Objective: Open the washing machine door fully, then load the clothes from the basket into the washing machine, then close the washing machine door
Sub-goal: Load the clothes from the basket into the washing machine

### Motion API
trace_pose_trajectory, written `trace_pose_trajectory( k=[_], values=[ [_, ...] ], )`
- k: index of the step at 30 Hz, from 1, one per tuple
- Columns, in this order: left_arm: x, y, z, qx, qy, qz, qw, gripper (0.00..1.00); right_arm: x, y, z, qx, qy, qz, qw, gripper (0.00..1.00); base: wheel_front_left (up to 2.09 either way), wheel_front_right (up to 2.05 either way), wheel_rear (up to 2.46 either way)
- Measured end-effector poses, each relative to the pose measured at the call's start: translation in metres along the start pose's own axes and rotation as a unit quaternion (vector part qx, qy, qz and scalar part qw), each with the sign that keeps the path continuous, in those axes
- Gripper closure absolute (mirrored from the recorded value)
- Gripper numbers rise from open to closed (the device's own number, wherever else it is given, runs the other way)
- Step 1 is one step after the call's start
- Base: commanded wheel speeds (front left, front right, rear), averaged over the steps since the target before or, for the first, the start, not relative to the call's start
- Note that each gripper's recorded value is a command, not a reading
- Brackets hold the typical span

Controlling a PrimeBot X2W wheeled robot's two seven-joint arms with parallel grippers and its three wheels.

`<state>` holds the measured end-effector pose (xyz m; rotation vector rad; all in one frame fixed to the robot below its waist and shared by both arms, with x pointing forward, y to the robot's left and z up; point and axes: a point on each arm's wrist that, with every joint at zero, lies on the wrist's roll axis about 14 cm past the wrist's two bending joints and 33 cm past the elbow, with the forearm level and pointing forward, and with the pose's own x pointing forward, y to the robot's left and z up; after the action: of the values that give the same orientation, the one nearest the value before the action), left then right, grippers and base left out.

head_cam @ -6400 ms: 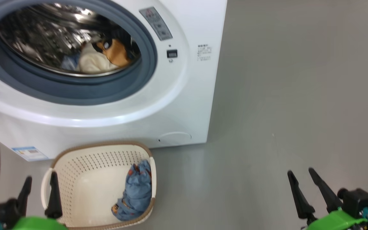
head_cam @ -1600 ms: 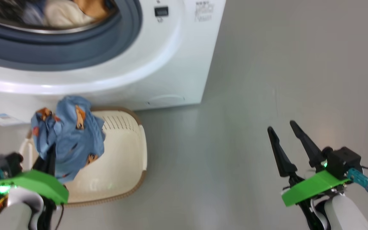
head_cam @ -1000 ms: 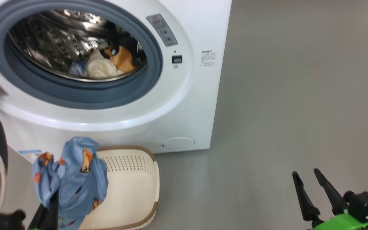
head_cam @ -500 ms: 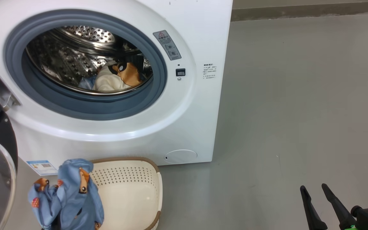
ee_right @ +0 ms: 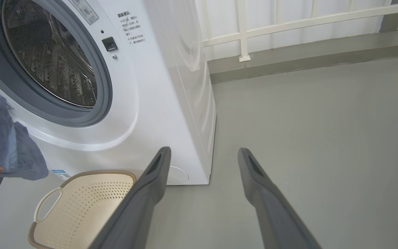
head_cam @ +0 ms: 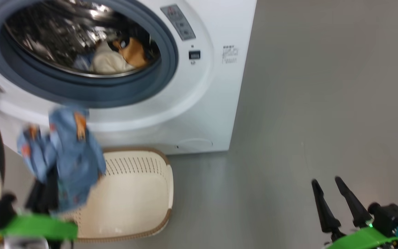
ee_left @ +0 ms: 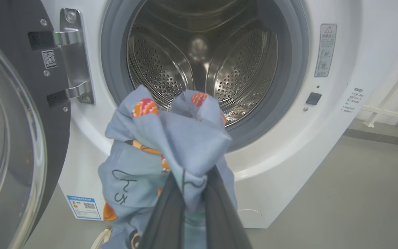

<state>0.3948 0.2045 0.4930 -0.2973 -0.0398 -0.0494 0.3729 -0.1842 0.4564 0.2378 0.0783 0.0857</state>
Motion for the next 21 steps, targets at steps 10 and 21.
trace_pose_trajectory(
  k=[10,21],
  values=[
    [0.114,-0.006,0.031,0.008,-0.049,-0.034,0.998,1.0,0.039,0.008,-0.017,0.008,0.015,0.008,1.0,0.0,0.0,0.0,0.0],
    [0.217,-0.006,-0.034,0.007,0.044,-0.037,0.998,1.0,0.064,-0.004,-0.037,0.017,0.03,-0.016,0.999,0.0,0.0,0.0,0.0]
  ],
)
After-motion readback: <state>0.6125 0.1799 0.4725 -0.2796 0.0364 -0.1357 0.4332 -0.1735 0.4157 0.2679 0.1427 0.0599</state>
